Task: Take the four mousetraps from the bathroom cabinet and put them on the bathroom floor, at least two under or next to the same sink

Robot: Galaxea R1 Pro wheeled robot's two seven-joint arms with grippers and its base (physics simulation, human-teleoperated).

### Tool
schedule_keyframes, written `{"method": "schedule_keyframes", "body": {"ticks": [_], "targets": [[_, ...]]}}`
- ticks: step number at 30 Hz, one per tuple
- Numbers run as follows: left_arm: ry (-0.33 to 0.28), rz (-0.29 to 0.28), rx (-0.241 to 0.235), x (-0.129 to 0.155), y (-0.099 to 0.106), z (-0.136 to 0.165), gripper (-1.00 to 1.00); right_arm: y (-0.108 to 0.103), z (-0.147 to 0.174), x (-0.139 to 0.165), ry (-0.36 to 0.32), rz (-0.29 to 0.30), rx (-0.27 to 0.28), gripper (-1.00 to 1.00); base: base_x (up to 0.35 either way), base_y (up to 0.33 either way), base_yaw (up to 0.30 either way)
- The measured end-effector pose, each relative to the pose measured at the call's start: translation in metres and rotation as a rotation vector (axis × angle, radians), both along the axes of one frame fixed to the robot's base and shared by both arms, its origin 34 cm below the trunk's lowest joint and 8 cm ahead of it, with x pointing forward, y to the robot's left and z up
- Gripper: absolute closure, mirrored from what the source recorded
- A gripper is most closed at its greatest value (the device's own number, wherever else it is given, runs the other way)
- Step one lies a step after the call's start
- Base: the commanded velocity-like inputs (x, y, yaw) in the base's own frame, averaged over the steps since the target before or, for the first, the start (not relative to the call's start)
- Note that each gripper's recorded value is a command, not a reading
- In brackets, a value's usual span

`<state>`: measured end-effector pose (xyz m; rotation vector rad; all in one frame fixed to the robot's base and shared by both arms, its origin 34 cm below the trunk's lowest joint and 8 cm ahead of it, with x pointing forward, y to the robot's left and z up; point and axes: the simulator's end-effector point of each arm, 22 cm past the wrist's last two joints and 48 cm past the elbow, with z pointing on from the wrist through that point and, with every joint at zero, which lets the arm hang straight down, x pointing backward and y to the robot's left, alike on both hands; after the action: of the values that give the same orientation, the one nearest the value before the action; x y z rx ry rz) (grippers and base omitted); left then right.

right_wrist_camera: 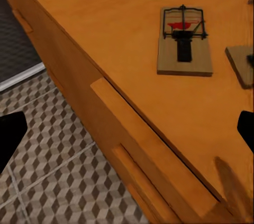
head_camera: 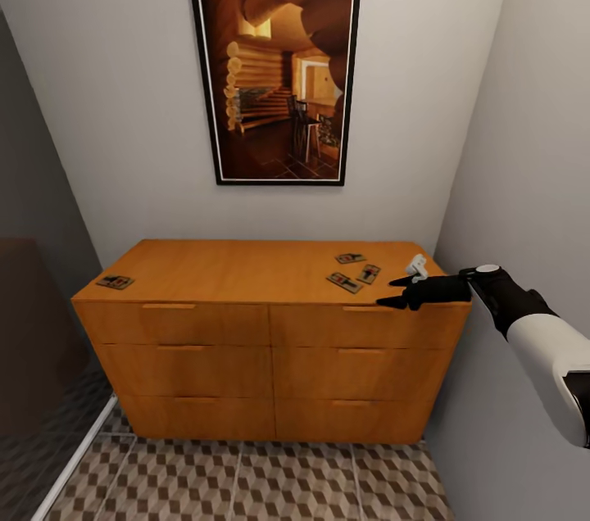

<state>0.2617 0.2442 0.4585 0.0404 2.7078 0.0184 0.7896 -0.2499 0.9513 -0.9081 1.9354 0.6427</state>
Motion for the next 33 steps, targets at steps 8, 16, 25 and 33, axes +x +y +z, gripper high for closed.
{"method": "schedule_keyframes", "body": {"ticks": [8,16,25,33], "targets": [[0.0,0.0,0.0,0.0,0.0,0.0,-1.0,0.007,0.002,-0.009,0.016,0.044,0.018,-1.0,0.05,-0.054,0.0],[0.001,0.0,0.0,0.0,0.0,0.0,-1.0,0.009,0.002,-0.011,0.02,0.055,0.023,-1.0,0.007,-0.007,0.0],[0.0,0.0,0.001,0.0,0.001,0.0,-1.0,0.009,0.002,-0.011,0.02,0.056,0.023,-1.0,0.0,-0.001,0.0],[0.0,0.0,0.001,0.0,0.001,0.0,-1.0,0.009,0.001,-0.011,0.02,0.055,0.022,-1.0,0.042,0.0,0.0]]}}
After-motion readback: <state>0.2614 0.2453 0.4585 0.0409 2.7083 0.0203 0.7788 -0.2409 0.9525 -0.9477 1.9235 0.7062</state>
